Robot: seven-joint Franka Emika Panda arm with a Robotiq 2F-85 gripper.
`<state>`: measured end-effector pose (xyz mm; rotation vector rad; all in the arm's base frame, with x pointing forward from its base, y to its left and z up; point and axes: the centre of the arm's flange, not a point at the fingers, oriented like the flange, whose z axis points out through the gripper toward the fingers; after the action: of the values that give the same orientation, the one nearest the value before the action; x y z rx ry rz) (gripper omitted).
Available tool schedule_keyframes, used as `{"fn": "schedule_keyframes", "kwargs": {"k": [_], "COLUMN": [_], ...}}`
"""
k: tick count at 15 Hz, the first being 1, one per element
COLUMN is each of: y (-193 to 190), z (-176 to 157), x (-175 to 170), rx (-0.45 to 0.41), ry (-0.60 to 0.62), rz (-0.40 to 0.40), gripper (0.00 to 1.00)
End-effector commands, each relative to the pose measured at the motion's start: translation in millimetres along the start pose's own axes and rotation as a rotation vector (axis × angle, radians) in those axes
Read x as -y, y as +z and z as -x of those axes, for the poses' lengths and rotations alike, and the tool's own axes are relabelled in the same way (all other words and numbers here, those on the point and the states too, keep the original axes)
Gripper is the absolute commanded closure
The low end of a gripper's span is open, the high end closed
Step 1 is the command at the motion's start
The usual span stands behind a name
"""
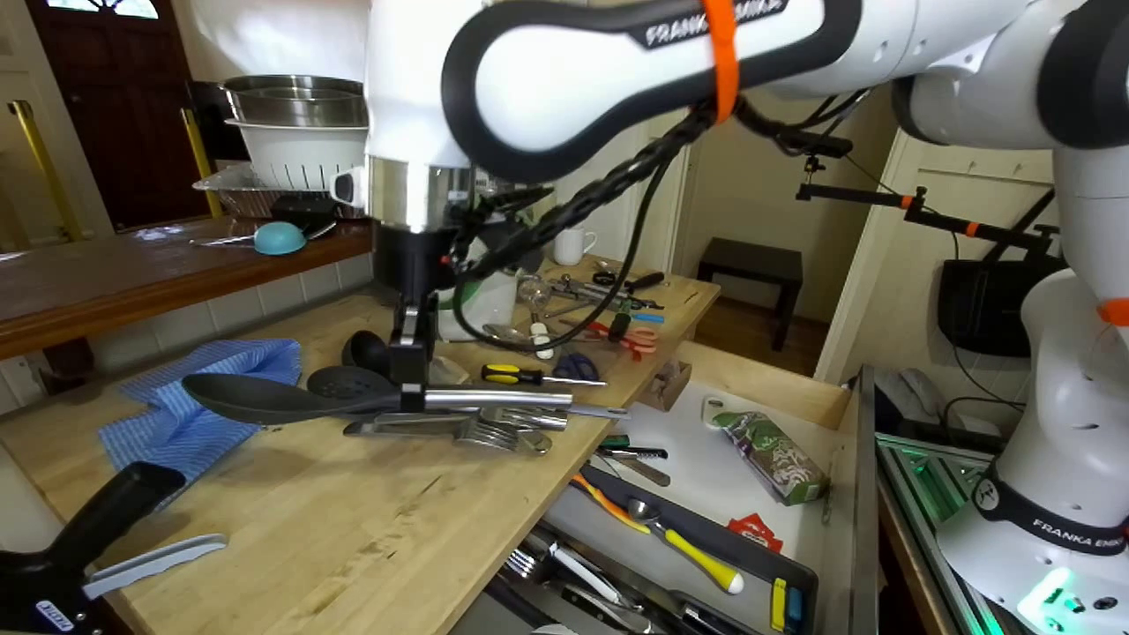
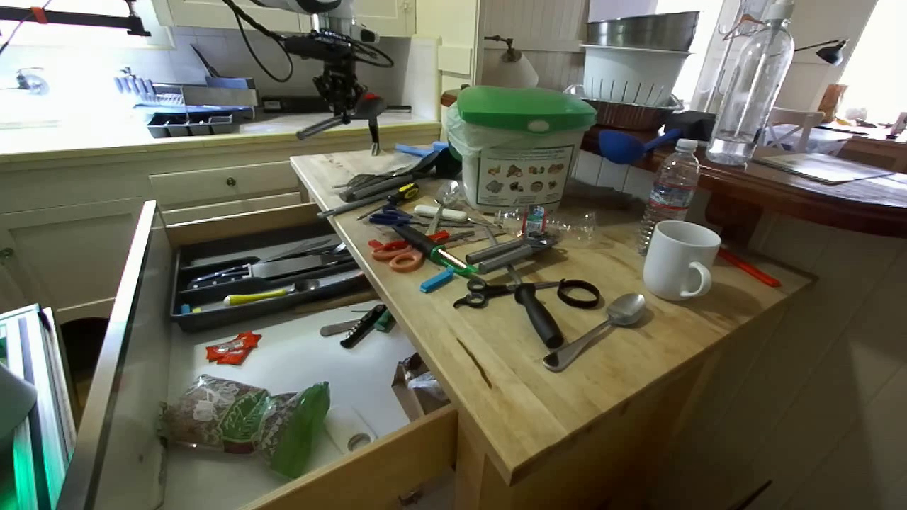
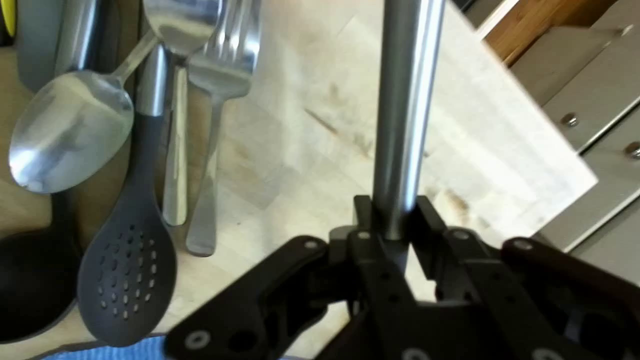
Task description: Place the big spoon on the left in the left panel of the cutlery rack in the drawer
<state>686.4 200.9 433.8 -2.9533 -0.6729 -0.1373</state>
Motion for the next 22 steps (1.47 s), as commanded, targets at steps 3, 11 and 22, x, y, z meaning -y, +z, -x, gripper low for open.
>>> {"fn": "schedule_keyframes", "kwargs": {"k": [3,11,22], "y": [-44.2,9.3,83.1], "z": [110.9,184.6,195.3], "x": [38.1,62.4,75.6], "rx": [0.184,0.420,0.641], "ry": [-0.231,-0.594,-0.171], "rz": [-0.105,-0.187,-0.239], "gripper": [0.94,0.94,0.94]}}
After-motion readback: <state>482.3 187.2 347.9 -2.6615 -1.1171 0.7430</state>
